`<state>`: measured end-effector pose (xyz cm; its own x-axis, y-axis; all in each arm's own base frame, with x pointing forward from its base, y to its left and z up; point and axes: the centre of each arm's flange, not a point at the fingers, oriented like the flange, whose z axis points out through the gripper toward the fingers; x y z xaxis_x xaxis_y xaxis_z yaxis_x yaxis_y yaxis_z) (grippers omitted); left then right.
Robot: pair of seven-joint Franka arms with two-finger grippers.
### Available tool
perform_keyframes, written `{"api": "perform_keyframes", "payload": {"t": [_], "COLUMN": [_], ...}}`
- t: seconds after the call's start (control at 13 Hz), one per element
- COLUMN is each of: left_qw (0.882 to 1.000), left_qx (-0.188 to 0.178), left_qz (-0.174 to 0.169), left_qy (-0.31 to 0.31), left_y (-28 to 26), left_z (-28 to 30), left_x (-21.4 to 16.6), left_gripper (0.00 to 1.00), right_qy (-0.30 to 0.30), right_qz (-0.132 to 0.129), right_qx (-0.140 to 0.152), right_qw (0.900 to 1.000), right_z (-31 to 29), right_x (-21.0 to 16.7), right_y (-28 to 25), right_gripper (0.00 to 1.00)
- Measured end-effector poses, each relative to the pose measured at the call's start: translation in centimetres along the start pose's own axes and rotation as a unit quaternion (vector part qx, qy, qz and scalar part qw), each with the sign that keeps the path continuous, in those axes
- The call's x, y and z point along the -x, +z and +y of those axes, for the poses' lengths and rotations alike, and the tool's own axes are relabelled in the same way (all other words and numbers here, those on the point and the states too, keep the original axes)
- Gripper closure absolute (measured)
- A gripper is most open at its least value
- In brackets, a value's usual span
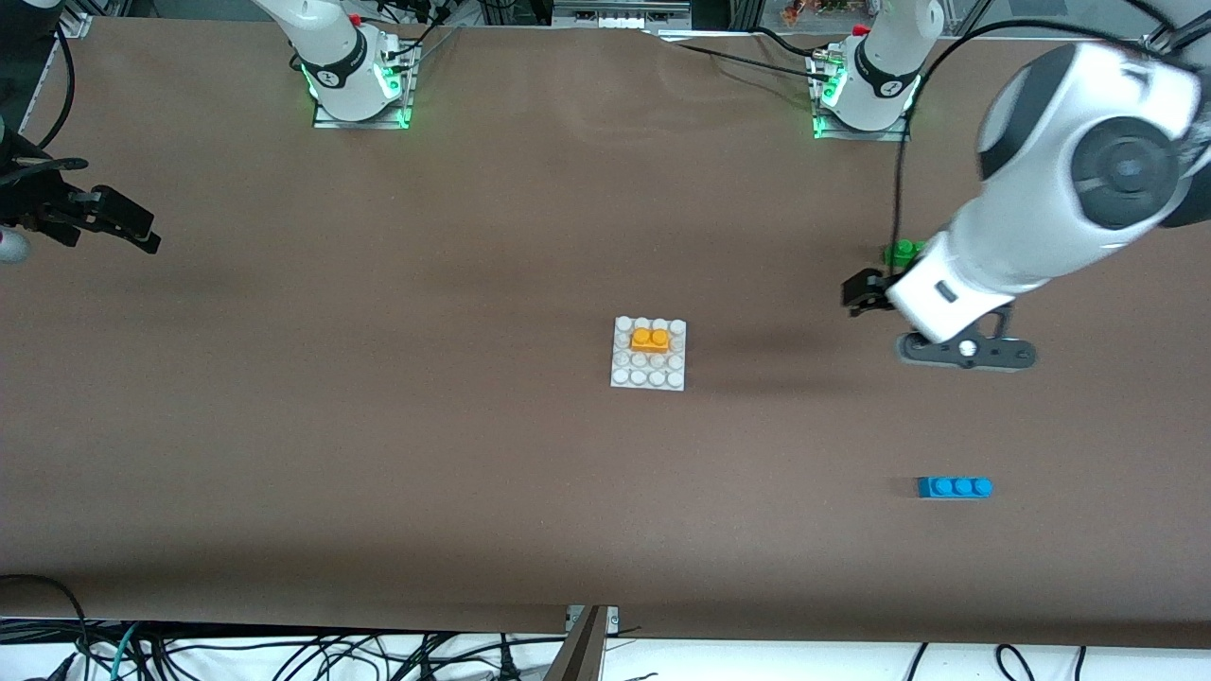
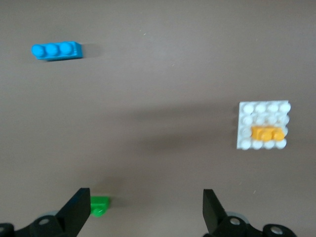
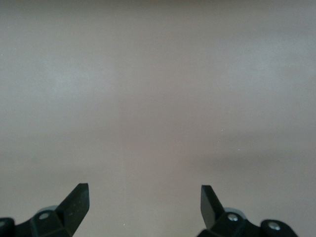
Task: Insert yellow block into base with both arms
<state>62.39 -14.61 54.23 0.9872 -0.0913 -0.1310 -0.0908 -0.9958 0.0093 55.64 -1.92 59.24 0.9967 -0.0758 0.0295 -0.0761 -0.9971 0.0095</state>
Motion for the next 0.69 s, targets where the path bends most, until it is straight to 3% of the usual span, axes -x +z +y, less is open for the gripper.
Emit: {"api": "perform_keyframes", "payload": {"t": [0.38, 0.69], "left_qw": [0.999, 0.999], "left_qx": [-0.02, 0.011], "left_qz": [0.007, 0.027], "left_qy": [0.03, 0.013], "left_y": [-3.5, -4.4], "left_z": [-6.8, -14.2], "left_x": [2.4, 6.1], "left_gripper": [0.0, 0.0], "right_qy": [0.0, 0.0], "right_qz": [0.0, 0.0], "right_qx": [0.0, 0.0], "right_qw": [1.0, 1.0], "right_z": [0.0, 0.0], "right_x": [0.0, 0.0], "right_y": [0.0, 0.0], "right_gripper": [0.0, 0.0]}}
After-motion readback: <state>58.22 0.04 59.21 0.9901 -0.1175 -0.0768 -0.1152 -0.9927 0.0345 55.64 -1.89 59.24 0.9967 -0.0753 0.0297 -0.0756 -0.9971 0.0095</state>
